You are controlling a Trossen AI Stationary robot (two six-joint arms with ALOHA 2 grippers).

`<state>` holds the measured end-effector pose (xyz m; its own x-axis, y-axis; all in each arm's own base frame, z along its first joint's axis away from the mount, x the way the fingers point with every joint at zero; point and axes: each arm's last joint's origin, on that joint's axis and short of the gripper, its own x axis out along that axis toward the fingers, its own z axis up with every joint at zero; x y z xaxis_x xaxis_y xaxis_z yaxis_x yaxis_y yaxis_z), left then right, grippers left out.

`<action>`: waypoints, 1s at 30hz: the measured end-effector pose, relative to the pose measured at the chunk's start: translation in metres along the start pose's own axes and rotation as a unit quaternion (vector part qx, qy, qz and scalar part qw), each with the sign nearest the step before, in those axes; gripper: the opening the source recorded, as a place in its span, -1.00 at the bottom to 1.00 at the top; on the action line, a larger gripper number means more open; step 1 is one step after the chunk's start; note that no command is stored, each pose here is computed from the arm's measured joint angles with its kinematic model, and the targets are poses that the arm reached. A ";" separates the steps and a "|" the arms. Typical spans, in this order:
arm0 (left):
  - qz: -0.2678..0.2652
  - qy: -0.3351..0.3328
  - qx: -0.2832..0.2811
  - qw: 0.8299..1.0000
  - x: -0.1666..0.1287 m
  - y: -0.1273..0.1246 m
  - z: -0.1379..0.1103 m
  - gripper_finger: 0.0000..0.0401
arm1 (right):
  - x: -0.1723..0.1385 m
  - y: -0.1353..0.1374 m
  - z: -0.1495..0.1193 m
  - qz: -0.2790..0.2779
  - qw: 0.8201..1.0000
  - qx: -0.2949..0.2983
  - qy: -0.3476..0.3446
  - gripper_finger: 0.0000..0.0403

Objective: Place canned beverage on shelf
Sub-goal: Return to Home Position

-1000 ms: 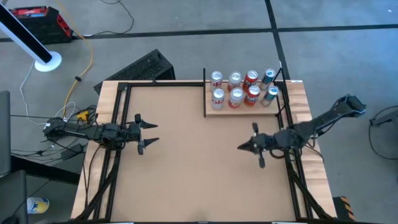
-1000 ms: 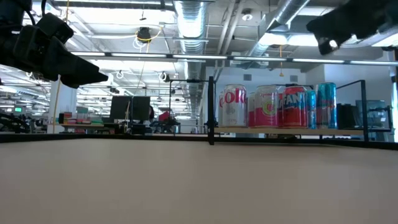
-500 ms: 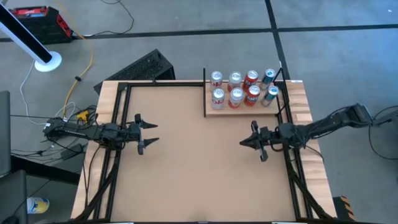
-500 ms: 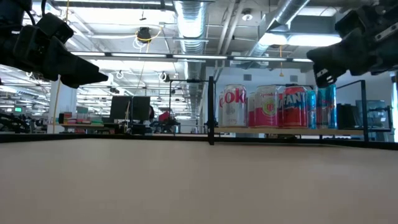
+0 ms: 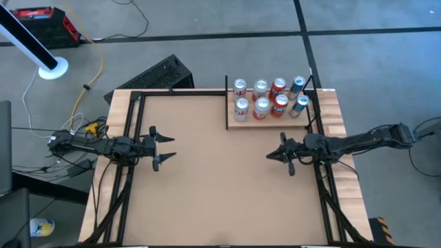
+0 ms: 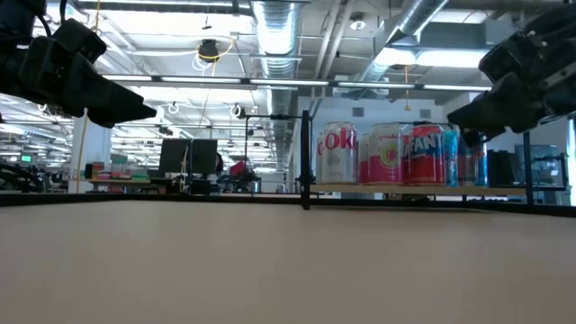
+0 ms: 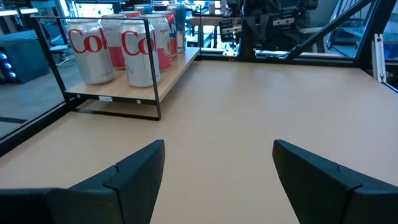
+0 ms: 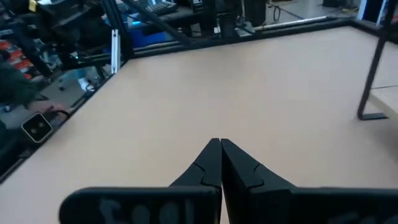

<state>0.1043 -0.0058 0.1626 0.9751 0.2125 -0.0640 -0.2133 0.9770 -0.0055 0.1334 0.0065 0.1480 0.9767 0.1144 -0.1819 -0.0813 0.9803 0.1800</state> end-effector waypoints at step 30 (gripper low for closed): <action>0.000 0.000 0.000 1.000 0.000 0.000 0.000 0.41 | -0.021 -0.002 -0.005 -0.079 0.996 -0.002 0.030 -0.88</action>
<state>0.1043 -0.0058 0.1626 0.9750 0.2128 -0.0639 -0.2136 0.9769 -0.0055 0.1121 0.0027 0.1461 0.9635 -0.0328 -0.2658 0.0725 0.9874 0.1409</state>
